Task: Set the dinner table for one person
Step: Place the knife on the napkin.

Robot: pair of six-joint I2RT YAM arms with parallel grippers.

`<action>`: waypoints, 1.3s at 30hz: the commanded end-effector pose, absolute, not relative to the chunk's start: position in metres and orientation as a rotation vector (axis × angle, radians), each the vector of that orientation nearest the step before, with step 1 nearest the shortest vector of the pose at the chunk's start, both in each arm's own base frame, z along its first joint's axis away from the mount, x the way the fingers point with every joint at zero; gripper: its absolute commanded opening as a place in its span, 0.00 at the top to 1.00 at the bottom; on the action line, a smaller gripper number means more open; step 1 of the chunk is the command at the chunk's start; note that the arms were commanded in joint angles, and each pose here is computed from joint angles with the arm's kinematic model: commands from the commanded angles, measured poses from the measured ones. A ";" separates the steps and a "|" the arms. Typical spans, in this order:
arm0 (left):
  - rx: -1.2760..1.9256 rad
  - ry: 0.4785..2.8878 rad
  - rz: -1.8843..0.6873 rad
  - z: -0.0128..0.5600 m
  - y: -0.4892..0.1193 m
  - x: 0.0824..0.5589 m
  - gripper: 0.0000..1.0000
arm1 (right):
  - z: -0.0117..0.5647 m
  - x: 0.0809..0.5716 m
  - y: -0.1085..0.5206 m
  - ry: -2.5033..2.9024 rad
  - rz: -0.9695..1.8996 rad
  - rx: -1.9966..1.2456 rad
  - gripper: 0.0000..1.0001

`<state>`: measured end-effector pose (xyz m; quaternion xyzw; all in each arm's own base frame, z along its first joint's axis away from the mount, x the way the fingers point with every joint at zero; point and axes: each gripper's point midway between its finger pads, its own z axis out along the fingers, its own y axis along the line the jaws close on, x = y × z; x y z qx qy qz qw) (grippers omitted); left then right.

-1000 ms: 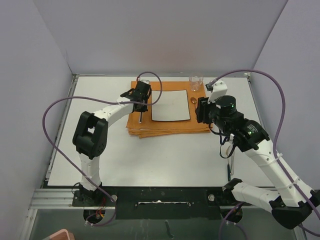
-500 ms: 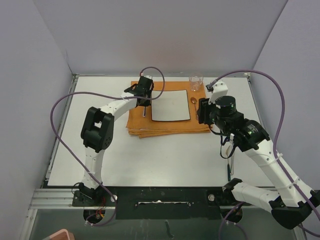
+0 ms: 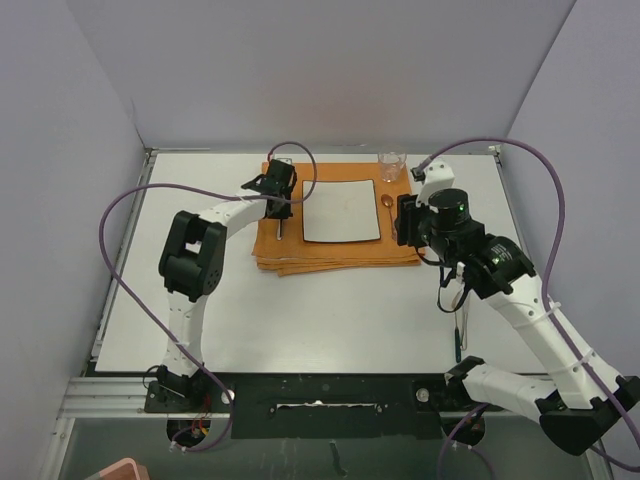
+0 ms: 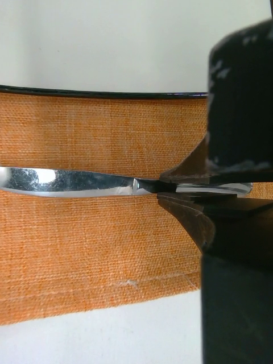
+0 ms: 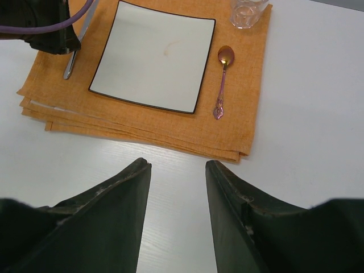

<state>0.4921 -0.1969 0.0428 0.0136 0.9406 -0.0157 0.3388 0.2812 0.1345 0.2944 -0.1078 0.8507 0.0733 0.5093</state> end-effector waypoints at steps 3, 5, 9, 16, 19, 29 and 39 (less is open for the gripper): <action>0.009 2.425 -0.098 0.027 -0.212 0.499 1.00 | 0.312 0.292 0.139 1.993 0.205 -0.251 0.56; 0.007 2.432 -0.094 0.023 -0.212 0.497 1.00 | 0.311 0.292 0.140 1.998 0.210 -0.256 0.56; 0.002 2.440 -0.080 0.017 -0.209 0.494 1.00 | 0.311 0.293 0.141 1.997 0.211 -0.259 0.56; -0.001 2.444 -0.045 0.019 -0.202 0.492 0.85 | 0.310 0.293 0.142 2.004 0.219 -0.258 0.55; -0.002 2.425 -0.023 0.032 -0.197 0.491 0.72 | 0.309 0.293 0.142 2.007 0.222 -0.256 0.55; 0.037 2.277 0.033 0.125 -0.171 0.499 0.63 | 0.299 0.289 0.147 2.014 0.268 -0.258 0.54; -0.224 2.238 0.397 0.209 -0.069 0.416 0.63 | 0.304 0.280 0.149 1.995 0.308 -0.264 0.54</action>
